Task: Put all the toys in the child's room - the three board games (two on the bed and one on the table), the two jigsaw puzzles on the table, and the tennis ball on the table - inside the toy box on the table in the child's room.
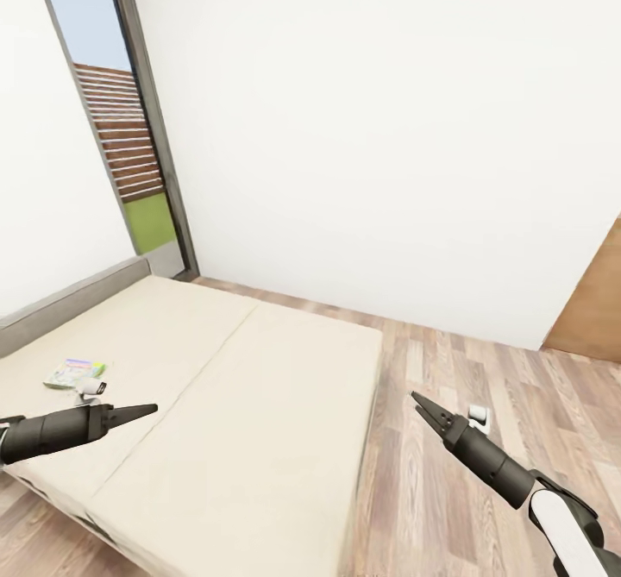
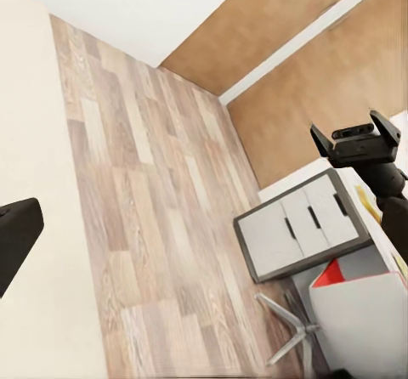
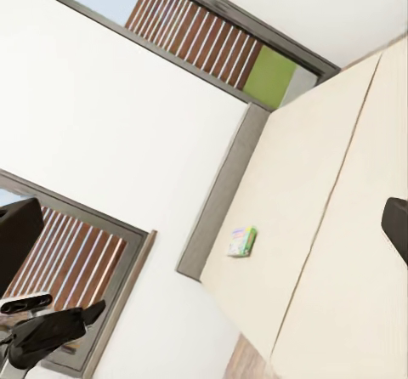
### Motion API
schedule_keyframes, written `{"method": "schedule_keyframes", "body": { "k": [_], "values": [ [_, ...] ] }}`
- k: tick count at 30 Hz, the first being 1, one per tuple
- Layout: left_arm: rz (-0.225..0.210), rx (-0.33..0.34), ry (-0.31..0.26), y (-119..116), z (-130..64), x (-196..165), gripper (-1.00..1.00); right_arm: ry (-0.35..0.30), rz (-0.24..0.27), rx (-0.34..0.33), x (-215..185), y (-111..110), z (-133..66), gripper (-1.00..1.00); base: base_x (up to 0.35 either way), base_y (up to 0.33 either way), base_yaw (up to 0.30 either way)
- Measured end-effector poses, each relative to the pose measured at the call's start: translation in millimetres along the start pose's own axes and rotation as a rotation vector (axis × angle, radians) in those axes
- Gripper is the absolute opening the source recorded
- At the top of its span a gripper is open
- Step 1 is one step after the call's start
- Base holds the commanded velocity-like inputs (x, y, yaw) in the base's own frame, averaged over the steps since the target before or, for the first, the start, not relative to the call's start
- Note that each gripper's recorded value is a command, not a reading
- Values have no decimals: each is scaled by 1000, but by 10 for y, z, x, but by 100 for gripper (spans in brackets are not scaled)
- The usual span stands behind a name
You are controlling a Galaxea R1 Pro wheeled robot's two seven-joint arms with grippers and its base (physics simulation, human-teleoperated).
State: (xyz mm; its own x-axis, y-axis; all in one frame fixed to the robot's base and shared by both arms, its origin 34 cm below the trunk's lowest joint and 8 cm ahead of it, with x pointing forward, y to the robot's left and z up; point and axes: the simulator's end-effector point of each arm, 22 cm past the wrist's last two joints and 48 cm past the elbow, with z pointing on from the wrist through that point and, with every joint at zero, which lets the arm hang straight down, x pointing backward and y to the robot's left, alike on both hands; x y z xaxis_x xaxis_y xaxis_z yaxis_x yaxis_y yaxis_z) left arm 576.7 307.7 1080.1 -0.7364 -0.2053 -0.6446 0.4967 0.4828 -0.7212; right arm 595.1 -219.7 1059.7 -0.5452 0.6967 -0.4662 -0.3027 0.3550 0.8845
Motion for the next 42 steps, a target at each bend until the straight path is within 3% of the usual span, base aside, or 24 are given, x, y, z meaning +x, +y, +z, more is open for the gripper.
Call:
{"method": "schedule_keyframes", "body": {
  "k": [16, 42],
  "values": [
    [0, 0, 0, 0, -1, -1, 100, 0, 0, 0, -1, 0, 0, 100, 0, 147, -254],
    [0, -1, -1, 2, -6, -1, 100, 0, 0, 0, 0, 0, 1, 100, 0, 158, -15]
  ]
}}
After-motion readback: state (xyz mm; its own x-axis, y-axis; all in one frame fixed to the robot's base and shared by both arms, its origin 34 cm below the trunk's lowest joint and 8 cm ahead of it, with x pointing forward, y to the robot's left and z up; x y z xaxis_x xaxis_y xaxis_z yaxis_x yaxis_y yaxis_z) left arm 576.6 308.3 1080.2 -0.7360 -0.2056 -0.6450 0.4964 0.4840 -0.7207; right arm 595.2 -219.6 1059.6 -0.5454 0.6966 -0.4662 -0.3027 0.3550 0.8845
